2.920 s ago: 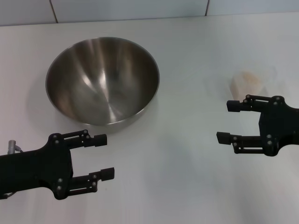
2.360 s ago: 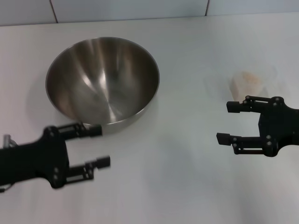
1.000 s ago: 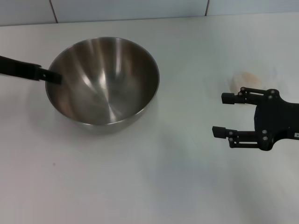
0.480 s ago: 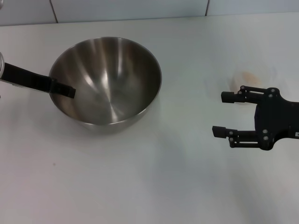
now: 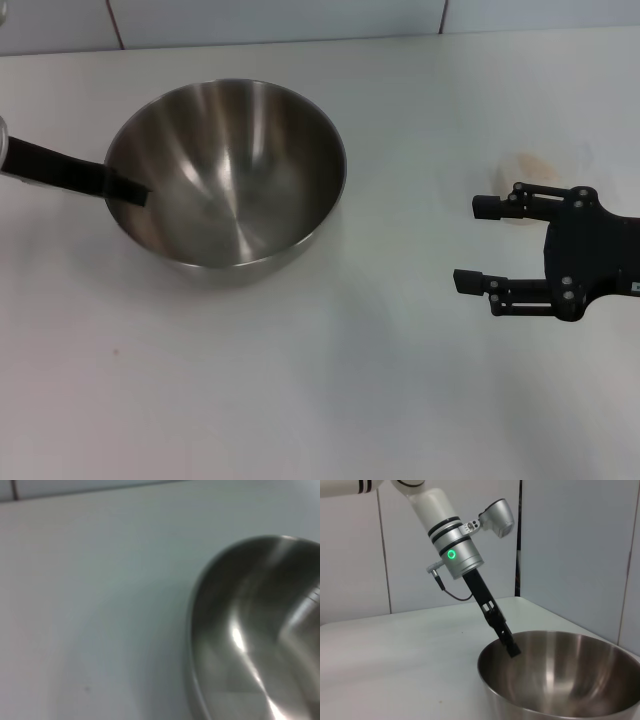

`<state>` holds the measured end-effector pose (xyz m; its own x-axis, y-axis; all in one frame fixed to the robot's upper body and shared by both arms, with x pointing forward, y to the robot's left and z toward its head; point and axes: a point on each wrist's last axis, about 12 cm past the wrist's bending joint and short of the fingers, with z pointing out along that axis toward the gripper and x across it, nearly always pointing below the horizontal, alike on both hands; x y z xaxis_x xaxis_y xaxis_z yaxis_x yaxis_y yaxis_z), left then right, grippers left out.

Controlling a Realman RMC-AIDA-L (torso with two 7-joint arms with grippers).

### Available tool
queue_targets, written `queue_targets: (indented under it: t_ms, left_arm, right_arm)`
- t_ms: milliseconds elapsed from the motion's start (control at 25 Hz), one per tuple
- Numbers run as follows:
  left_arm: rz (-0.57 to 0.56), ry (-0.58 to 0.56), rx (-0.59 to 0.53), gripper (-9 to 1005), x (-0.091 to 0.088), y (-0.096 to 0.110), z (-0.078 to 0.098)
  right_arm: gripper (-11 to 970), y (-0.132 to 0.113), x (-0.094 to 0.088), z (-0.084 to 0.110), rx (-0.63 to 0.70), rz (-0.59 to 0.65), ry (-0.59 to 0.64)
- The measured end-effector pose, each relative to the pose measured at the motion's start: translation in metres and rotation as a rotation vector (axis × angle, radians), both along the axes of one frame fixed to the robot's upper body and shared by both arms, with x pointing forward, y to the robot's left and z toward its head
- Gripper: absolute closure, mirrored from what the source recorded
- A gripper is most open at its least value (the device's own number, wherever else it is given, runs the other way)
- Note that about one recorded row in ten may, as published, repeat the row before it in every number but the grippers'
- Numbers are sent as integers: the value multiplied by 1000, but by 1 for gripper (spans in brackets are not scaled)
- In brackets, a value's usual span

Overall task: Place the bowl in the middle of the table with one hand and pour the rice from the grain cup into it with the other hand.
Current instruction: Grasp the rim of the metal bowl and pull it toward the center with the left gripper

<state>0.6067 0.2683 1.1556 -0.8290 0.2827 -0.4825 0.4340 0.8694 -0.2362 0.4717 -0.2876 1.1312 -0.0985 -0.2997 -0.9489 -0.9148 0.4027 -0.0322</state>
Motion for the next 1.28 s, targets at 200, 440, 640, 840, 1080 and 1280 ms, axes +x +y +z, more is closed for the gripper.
queue_targets:
  t_ms: [200,440,640,840,1080,1280]
  left_arm:
    - [-34,3,42,446,0,-3,-1]
    - [-89,15,85,614,-1,-15,-4]
    - [-93,14,86,830,-1,-16,-4]
    - [-100,11,86,932,-1,-17,-3]
    - [-141,-3,107,951,0,-24,0]
    - [-181,-16,118,955,3,-34,7]
  right_arm:
    - [175,0,0,0,-4,3,-11]
    - [175,-1,3,1,-3,-2,-17]
    - [175,-1,3,2,-2,-1,-19]
    - [175,0,5,3,-2,2,-24]
    - [175,1,7,3,-2,2,-26]
    - [175,1,8,3,0,4,-26]
